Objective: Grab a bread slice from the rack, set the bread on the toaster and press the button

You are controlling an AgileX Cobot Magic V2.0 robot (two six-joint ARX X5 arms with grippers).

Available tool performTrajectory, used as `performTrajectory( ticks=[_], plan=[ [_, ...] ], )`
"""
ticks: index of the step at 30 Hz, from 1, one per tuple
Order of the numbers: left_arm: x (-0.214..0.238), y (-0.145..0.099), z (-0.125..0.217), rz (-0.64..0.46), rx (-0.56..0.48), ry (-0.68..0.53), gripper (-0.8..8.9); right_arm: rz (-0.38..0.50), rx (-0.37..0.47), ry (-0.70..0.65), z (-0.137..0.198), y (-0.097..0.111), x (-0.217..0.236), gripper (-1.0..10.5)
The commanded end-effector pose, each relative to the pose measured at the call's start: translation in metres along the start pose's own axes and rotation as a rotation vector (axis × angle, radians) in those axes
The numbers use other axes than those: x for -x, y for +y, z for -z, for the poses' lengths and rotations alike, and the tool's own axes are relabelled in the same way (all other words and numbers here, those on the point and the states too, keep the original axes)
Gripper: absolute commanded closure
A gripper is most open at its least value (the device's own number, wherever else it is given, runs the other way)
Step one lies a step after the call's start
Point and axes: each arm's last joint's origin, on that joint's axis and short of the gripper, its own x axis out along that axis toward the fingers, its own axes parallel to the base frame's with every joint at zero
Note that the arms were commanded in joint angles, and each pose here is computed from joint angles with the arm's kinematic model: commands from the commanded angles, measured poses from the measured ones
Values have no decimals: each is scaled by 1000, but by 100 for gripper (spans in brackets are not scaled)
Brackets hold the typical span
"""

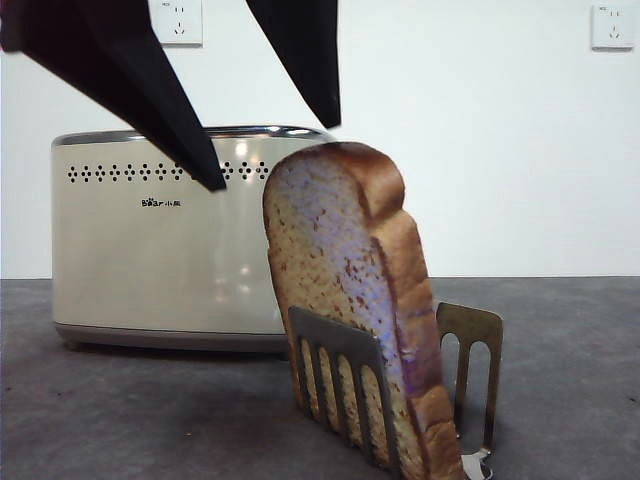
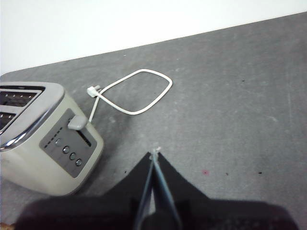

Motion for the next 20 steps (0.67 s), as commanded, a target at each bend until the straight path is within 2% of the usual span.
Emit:
performTrajectory(
  ticks=[1,6,13,16,20],
  plan=[
    [-6,3,-2,0,-54,-1,406,-8,12,-6,-1,1,1,954],
    [-13,9,-3,-39,-50,-12,409,-26,16,-2,-1,1,1,954],
    [-28,10,0,4,-44,11,419,-24,36,32,2,1,1,954],
    [-32,10,3,24,-54,23,526,-20,48,54,5,0,1,954],
    [-32,10,4,26,-49,26,592,-18,44,68,6,0,1,954]
  ],
)
